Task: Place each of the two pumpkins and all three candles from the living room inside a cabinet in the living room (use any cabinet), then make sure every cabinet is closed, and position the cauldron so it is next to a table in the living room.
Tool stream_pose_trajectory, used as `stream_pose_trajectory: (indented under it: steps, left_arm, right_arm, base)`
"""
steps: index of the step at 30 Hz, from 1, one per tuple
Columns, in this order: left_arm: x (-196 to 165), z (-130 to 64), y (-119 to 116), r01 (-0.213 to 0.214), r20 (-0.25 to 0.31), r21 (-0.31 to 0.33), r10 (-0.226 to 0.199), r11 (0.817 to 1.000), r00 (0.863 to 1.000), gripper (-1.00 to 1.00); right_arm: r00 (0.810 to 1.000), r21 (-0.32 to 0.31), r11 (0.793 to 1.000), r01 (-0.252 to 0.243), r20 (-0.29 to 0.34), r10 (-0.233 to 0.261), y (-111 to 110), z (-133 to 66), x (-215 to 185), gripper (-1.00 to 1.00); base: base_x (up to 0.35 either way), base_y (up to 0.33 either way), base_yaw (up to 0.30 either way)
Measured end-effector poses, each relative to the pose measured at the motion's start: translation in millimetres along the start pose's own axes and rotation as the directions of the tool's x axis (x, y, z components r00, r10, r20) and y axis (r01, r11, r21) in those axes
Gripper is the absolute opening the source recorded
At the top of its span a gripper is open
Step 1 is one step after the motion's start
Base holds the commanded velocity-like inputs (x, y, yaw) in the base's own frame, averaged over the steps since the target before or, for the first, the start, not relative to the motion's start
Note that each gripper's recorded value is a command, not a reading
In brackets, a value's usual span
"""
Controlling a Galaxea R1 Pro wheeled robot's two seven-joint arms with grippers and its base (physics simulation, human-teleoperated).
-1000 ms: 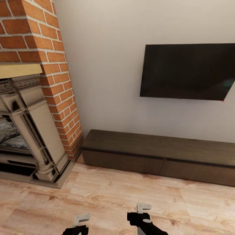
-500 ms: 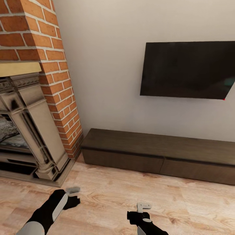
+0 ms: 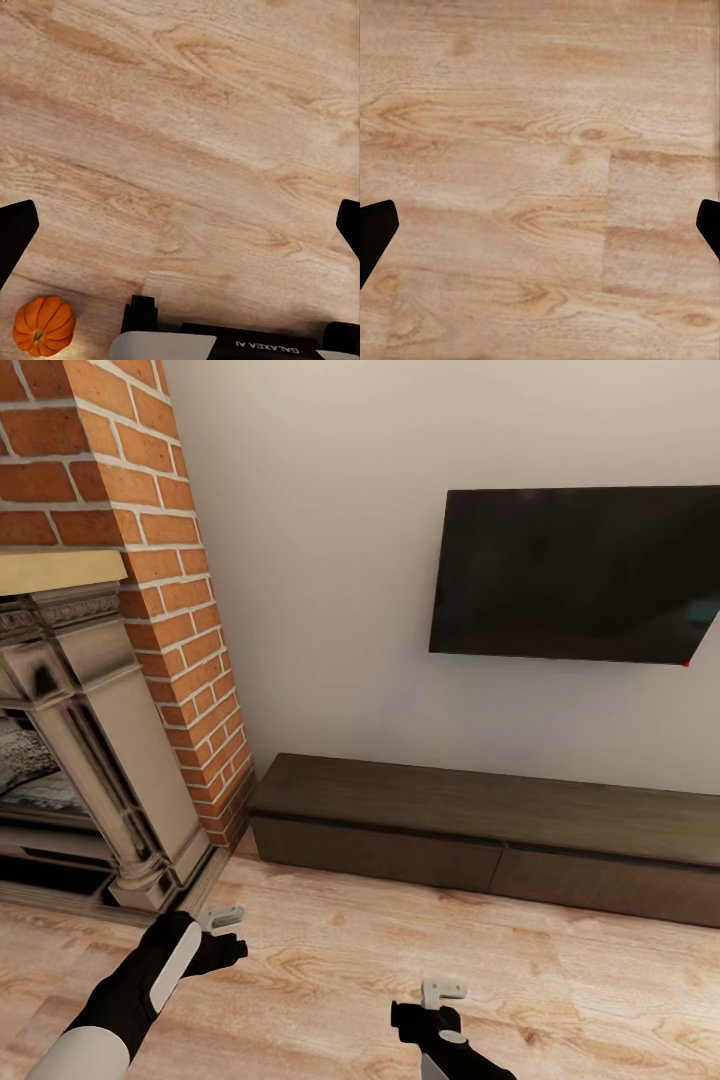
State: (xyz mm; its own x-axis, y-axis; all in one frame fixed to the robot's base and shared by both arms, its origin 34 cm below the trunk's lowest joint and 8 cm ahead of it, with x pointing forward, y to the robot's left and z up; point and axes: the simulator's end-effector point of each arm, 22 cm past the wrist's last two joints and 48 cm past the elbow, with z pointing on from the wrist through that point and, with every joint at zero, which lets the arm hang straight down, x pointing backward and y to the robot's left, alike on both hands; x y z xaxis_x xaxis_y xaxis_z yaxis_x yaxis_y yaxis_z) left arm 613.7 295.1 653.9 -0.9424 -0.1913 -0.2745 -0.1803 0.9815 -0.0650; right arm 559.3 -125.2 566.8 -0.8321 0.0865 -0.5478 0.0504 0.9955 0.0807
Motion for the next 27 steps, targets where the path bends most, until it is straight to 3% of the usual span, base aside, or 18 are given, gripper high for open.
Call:
stream_pose_trajectory:
  steps: [12,27]
  left_arm:
    - [4.2,1.3,-22.8,0.0,-0.005,0.03,0.001,1.0,1.0,1.0]
    - [8.7,2.5,-38.5,-0.019,-0.009,0.051,0.02,0.999,1.0,1.0]
  right_arm:
    - [0.996,0.127,0.988,-0.086,-0.006,0.088,-31.6,-0.9,2.8,1.0]
    - [0.995,0.113,0.988,-0.102,-0.001,0.103,-29.1,-0.4,1.4,1.0]
  base:
    - [0.0,0.0,0.0]
    - [0.0,0.0,0.0]
